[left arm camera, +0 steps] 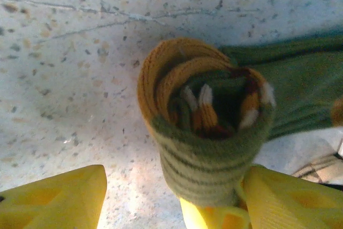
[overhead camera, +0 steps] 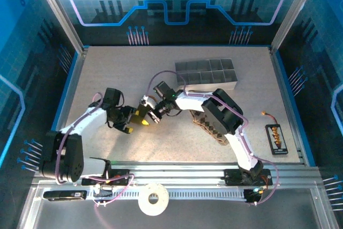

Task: Roll the socks

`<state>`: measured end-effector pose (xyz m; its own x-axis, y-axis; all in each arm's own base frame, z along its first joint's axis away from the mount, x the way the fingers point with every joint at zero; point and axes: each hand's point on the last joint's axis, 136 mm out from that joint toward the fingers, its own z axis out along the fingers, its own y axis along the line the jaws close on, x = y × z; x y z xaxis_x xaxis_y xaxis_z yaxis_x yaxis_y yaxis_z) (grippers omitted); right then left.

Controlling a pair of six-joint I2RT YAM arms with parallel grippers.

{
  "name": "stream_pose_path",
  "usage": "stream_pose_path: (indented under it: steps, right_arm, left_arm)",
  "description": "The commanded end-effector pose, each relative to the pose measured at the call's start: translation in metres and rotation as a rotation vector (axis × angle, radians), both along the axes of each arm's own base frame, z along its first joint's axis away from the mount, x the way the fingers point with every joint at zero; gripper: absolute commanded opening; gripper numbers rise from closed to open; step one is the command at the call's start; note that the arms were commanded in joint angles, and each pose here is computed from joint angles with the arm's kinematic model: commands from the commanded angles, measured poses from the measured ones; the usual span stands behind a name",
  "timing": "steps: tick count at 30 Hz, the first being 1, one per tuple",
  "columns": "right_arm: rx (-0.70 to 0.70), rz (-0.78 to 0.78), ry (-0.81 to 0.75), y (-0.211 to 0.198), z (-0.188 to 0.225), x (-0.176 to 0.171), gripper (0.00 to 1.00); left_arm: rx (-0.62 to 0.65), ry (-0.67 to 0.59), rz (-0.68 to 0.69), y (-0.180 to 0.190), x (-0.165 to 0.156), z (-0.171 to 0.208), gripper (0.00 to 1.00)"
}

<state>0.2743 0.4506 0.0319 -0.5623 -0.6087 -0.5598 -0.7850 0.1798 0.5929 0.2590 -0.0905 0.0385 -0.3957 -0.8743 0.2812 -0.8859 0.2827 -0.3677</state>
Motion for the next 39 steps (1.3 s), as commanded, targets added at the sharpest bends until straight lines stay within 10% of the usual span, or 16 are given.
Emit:
stream_pose_path:
  steps: [1, 8, 10, 17, 29, 39]
  right_arm:
    - [-0.232, -0.061, 0.210, -0.036, -0.064, -0.024, 0.00]
    - [-0.222, -0.048, 0.029, -0.038, -0.049, -0.015, 0.13]
    - [-0.171, -0.041, -0.149, -0.034, -0.028, -0.009, 0.26]
    - [-0.038, -0.084, -0.994, -0.031, 0.067, -0.005, 0.71]
    - [-0.327, 0.155, -1.355, -0.010, 0.024, -0.031, 0.66]
    - [-0.437, 0.163, -1.243, -0.014, -0.007, -0.025, 0.11]
  left_arm:
    - [0.004, 0.033, -0.040, -0.005, 0.000, -0.014, 0.61]
    - [0.078, 0.205, -0.125, -0.006, -0.028, -0.041, 0.22]
    - [0.087, 0.251, -0.130, -0.005, -0.038, -0.043, 0.07]
    - [0.113, 0.330, -0.118, -0.005, -0.058, -0.039, 0.04]
    - [0.128, 0.353, -0.136, -0.008, -0.054, -0.033, 0.04]
    - [0.113, 0.319, -0.137, -0.011, -0.047, -0.024, 0.10]
